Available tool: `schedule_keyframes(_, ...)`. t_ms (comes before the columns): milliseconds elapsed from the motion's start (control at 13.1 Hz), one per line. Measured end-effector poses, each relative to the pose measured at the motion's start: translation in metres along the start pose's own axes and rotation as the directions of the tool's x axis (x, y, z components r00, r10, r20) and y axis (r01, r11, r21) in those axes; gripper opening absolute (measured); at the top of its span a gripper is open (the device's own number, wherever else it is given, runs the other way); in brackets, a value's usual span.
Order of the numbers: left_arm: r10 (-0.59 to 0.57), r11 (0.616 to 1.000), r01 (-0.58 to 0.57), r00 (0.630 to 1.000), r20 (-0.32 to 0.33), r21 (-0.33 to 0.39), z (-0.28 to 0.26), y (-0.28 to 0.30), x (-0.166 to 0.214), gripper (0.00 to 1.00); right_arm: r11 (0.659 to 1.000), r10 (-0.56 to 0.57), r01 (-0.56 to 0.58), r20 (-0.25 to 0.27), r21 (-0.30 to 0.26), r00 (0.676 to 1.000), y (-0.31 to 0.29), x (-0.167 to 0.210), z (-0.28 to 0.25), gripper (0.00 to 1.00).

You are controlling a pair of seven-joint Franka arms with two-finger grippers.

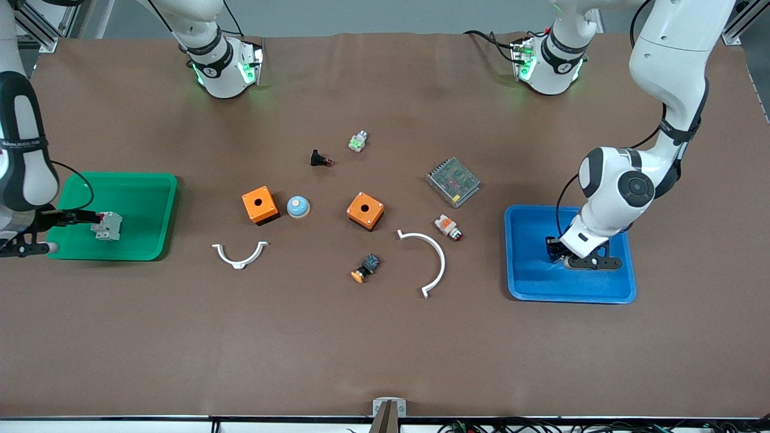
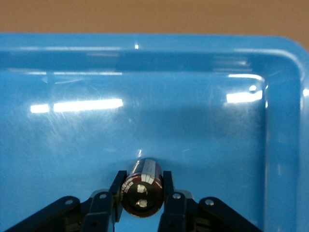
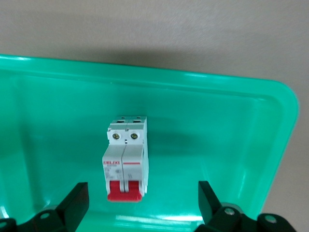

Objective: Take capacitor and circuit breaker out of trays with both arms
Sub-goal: 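Grasp the black capacitor with the left gripper while the right gripper grasps the breaker, then lift the capacitor with the left gripper while the right gripper carries the breaker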

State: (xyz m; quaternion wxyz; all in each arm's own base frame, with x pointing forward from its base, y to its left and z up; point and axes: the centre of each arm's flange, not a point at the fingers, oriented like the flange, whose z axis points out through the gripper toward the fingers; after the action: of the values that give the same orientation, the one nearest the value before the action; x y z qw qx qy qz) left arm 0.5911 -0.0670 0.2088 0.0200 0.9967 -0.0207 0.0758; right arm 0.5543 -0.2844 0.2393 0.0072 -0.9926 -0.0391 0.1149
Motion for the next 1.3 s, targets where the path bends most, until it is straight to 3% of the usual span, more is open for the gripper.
schedule_keyframes(229,0.021,1.000,-0.021,1.000,-0.016,0.000,-0.047,0.013,0.012,0.34,1.000,-0.013,0.013,0.016,0.014,1.000,-0.011,-0.004,0.017,1.00)
schedule_keyframes(458,0.004,1.000,-0.004,1.000,0.007,-0.017,-0.104,0.065,0.007,0.34,1.000,-0.024,0.024,0.022,0.020,0.999,-0.015,-0.004,0.022,0.95)
schedule_keyframes(534,-0.016,1.000,0.016,1.000,0.019,-0.026,-0.114,0.092,0.000,0.34,0.999,-0.039,0.039,0.016,0.017,0.999,-0.015,-0.004,0.022,0.87)
schedule_keyframes(686,-0.070,0.996,0.072,0.997,0.045,-0.050,-0.126,0.154,-0.020,0.34,0.997,-0.073,0.073,0.002,0.009,0.997,-0.014,-0.002,0.021,0.62)
schedule_keyframes(763,-0.109,0.992,0.112,0.992,0.061,-0.058,-0.127,0.181,-0.031,0.34,0.997,-0.077,0.077,0.000,0.008,0.997,-0.014,-0.002,0.021,0.51)
schedule_keyframes(839,-0.149,0.986,0.154,0.986,0.080,-0.063,-0.125,0.211,-0.047,0.34,0.997,-0.081,0.081,-0.002,0.007,0.997,-0.014,-0.002,0.020,0.51)
schedule_keyframes(915,-0.179,0.982,0.184,0.980,0.092,-0.052,-0.121,0.237,-0.063,0.34,0.996,-0.085,0.085,-0.003,0.006,0.996,-0.014,-0.002,0.020,0.42)
schedule_keyframes(1144,-0.288,0.958,0.286,0.955,0.074,0.036,-0.090,0.319,-0.122,0.34,0.995,-0.101,0.101,-0.011,0.001,0.995,-0.021,0.002,0.009,0.40)
schedule_keyframes(1297,-0.346,0.937,0.343,0.937,0.046,0.060,-0.063,0.352,-0.148,0.34,0.993,-0.118,0.118,0.002,0.003,0.993,-0.037,0.006,-0.036,0.40)
